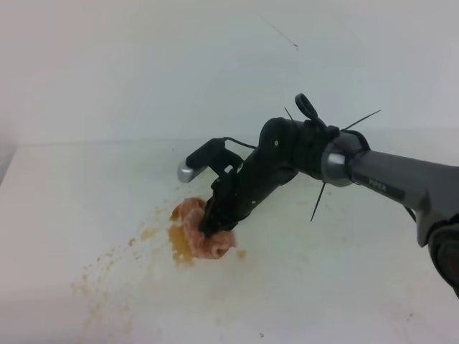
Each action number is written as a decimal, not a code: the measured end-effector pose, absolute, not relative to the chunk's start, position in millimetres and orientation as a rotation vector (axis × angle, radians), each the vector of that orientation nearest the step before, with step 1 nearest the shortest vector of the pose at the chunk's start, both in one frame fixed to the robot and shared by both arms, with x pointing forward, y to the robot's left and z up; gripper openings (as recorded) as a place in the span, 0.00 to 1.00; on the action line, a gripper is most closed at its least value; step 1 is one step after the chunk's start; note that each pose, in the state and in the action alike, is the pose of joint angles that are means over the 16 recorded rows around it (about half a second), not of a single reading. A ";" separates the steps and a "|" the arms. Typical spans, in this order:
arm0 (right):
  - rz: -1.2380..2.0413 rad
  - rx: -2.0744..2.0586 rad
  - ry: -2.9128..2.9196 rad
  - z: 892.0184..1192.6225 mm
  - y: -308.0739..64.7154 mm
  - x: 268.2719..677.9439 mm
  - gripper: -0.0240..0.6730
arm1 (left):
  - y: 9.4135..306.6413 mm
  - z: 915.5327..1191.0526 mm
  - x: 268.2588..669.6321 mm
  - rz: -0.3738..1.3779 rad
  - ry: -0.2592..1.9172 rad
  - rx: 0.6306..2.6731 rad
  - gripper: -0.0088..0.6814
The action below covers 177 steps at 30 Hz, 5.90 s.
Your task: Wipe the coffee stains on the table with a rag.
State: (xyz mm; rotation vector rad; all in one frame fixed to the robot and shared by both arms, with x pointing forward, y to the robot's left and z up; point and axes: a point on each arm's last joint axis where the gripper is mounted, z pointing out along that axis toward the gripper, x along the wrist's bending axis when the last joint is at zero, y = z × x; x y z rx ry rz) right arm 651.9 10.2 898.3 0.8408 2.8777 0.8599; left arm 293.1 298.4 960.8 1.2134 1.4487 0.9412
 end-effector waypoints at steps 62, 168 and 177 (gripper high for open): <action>0.944 0.736 2.860 944.3 29.6 665.8 0.09 | 298.4 960.8 293.1 0.941 1.449 1.213 0.01; 0.559 0.677 3.047 970.6 65.7 601.3 0.09 | 298.4 960.8 293.1 0.941 1.449 1.213 0.01; 0.603 0.867 2.865 1027.8 2.5 611.4 0.09 | 298.4 960.8 293.1 0.941 1.449 1.213 0.01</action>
